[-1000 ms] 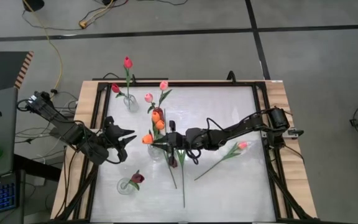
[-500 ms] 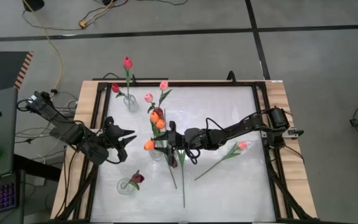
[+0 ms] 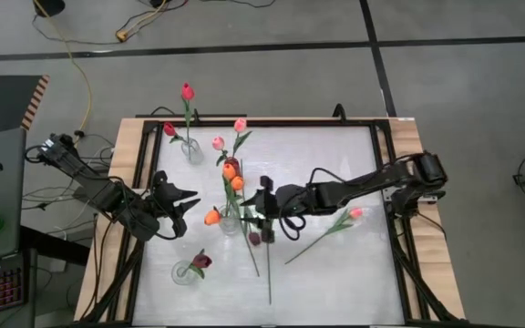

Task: Sort flowers into vase by color
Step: Put the dark red tulip into the bottom transparent vase

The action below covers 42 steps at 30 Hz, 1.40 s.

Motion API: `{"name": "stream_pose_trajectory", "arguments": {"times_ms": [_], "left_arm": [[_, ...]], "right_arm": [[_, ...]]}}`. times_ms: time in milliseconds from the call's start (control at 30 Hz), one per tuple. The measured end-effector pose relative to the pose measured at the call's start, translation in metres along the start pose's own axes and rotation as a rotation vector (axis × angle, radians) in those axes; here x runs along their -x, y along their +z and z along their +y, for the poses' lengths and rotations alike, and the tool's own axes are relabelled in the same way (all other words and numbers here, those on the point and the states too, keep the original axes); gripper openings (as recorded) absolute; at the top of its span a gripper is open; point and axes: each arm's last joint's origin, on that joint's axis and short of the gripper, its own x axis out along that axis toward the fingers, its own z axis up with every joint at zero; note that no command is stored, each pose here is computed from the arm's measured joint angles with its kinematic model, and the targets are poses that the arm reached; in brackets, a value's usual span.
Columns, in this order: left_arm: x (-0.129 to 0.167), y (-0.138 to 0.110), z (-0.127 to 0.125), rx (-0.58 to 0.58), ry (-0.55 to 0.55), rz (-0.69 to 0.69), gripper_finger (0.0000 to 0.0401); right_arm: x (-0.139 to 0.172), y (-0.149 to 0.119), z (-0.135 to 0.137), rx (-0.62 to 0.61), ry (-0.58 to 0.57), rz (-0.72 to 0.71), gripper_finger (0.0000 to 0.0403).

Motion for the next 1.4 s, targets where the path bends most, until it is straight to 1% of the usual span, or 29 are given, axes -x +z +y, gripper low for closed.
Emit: {"name": "stream_pose_trajectory", "arguments": {"times_ms": [100, 200, 267, 367, 500, 700, 767, 900, 1033, 1100, 1233, 1400], "left_arm": [[0.000, 0.000, 0.000, 0.003, -0.005, 0.004, 0.0086], [0.000, 0.000, 0.000, 0.004, -0.005, 0.004, 0.0086], [0.000, 0.000, -0.001, 0.010, -0.008, 0.001, 0.0086], [0.000, 0.001, -0.001, 0.012, -0.011, 0.001, 0.0086], [0.000, 0.000, -0.001, 0.013, -0.022, 0.011, 0.0086], [0.000, 0.000, -0.001, 0.015, -0.022, 0.009, 0.0086], [0.000, 0.000, -0.001, 0.016, -0.023, 0.009, 0.0086], [0.000, 0.000, -0.001, 0.016, -0.024, 0.010, 0.0086], [0.000, 0.000, -0.001, 0.043, -0.024, 0.011, 0.0086], [0.000, 0.000, -0.001, 0.057, -0.026, 0.013, 0.0086], [0.000, 0.000, -0.002, 0.060, -0.049, 0.036, 0.0086], [0.000, -0.001, -0.002, 0.059, -0.060, 0.048, 0.0086]], "right_arm": [[0.019, 0.006, -0.001, -0.042, 0.003, 0.068, 0.0216], [0.034, 0.007, -0.002, -0.125, -0.004, 0.150, 0.0216], [0.042, 0.004, -0.003, -0.216, -0.021, 0.219, 0.0216], [0.048, -0.004, -0.001, -0.397, -0.060, 0.310, 0.0216], [0.039, -0.021, 0.011, -0.596, -0.111, 0.408, 0.0216], [0.012, -0.055, 0.032, -0.754, -0.167, 0.500, 0.0216], [0.003, -0.063, 0.036, -0.786, -0.178, 0.508, 0.0216], [-0.009, -0.081, 0.042, -0.779, -0.209, 0.539, 0.0216], [-0.018, -0.096, 0.045, -0.827, -0.245, 0.564, 0.0216], [-0.021, -0.102, 0.046, -0.826, -0.259, 0.582, 0.0216], [-0.025, -0.107, 0.046, -0.819, -0.280, 0.584, 0.0216], [-0.026, -0.109, 0.044, -0.799, -0.334, 0.550, 0.0216]]}}
